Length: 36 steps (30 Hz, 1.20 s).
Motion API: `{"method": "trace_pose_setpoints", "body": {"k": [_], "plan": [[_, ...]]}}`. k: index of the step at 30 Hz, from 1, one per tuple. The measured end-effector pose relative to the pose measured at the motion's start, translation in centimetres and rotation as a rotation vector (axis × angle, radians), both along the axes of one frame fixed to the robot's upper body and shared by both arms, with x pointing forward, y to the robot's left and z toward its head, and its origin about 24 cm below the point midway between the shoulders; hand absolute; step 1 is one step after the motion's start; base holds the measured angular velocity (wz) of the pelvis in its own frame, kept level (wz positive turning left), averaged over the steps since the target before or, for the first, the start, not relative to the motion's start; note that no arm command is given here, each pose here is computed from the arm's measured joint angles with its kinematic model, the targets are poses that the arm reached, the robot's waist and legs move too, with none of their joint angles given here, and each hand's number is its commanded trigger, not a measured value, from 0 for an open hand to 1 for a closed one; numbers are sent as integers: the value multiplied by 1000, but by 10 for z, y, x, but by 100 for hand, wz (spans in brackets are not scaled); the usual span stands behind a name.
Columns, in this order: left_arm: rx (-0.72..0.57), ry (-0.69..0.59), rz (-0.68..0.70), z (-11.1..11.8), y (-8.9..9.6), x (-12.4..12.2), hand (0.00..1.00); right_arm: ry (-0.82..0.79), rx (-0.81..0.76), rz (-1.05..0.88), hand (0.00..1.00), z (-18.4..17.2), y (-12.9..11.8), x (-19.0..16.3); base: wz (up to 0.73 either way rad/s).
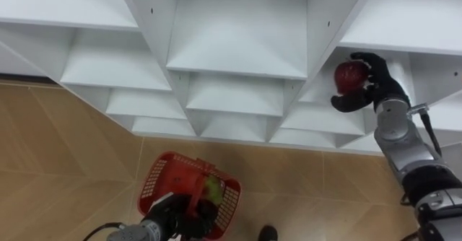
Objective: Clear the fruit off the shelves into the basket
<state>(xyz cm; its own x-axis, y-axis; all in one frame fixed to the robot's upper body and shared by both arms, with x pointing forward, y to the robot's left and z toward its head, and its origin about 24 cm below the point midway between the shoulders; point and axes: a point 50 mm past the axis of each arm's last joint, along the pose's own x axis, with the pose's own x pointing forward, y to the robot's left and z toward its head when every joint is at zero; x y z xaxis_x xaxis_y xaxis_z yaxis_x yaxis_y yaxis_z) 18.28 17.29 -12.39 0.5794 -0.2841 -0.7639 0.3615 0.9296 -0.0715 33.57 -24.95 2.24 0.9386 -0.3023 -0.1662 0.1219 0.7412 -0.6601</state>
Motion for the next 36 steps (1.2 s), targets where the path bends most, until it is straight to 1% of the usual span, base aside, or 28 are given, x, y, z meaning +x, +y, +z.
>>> {"method": "trace_pose_setpoints", "body": {"k": [8, 28, 36], "plan": [[10, 0, -34, 0, -3, 1, 100, 8, 2, 3, 100, -1, 0, 0, 0], [18, -2, -29, 0, -3, 1, 100, 14, -1, 10, 100, -2, 1, -1, 0], [18, -2, -30, 0, -2, 1, 100, 2, -29, 46, 100, 0, 9, 1, 0]]}}
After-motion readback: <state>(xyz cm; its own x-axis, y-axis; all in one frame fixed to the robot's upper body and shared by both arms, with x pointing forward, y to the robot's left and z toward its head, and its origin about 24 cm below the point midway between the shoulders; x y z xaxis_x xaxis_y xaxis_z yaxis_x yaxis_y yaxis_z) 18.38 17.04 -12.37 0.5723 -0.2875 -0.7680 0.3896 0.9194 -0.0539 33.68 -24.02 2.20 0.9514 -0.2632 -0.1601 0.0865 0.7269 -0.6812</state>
